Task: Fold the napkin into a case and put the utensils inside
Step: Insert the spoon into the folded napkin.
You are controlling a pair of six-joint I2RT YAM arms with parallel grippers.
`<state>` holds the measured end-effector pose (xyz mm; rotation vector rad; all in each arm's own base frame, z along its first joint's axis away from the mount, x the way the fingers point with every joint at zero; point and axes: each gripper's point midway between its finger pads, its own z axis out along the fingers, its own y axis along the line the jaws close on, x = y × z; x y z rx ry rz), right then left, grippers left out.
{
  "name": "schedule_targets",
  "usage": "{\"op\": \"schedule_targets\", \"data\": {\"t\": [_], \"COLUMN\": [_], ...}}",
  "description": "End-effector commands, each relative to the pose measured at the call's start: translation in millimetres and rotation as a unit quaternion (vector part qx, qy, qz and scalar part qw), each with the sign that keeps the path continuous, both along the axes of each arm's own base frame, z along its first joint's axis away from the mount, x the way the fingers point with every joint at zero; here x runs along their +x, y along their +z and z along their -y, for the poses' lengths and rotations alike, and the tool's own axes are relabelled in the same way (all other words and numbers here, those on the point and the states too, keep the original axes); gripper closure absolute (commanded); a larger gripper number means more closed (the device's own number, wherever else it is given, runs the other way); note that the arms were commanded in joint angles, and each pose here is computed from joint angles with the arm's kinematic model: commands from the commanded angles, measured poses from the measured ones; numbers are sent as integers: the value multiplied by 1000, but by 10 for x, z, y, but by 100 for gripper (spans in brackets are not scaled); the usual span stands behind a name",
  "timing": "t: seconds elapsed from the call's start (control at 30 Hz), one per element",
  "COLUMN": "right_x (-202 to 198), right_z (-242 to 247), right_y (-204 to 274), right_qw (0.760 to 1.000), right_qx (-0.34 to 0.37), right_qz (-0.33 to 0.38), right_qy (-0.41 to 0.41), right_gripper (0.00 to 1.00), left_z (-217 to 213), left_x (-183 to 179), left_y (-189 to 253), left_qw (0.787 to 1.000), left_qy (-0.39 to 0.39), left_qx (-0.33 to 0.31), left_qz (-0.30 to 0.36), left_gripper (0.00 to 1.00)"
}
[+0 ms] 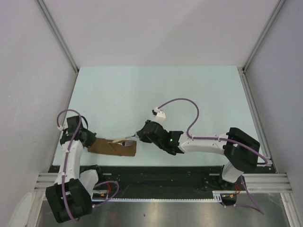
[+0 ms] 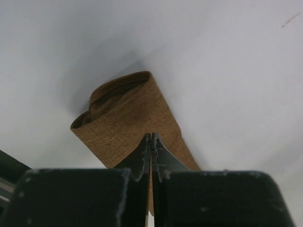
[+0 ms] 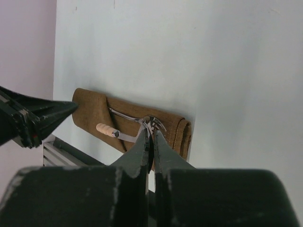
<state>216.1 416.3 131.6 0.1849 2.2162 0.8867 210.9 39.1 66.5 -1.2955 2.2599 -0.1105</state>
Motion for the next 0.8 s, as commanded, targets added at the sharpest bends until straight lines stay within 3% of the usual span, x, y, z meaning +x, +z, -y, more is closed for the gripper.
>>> {"op": "schedule_targets", "data": {"t": [0.0,0.43,0.77], "right_x": [87,2,-115], "right_z": [-115,-222,-391], "right_y": [72,-246,-341], "right_qw": [998,1000,999], "right_qx": [37,7,39], "right_qz": [24,3,-21], "right_qy": [-39,-30,-11], "right_gripper": [100,100,100], "left_z": [-127,-177,-135], "left_x": [0,-20,-114], "left_y": [-13,-135,-251], "left_qw": [998,996,994], "left_qy": [62,89,105], "left_qx": [0,-6,-21], "left_qz": [28,26,13], "left_gripper": [100,100,100]}}
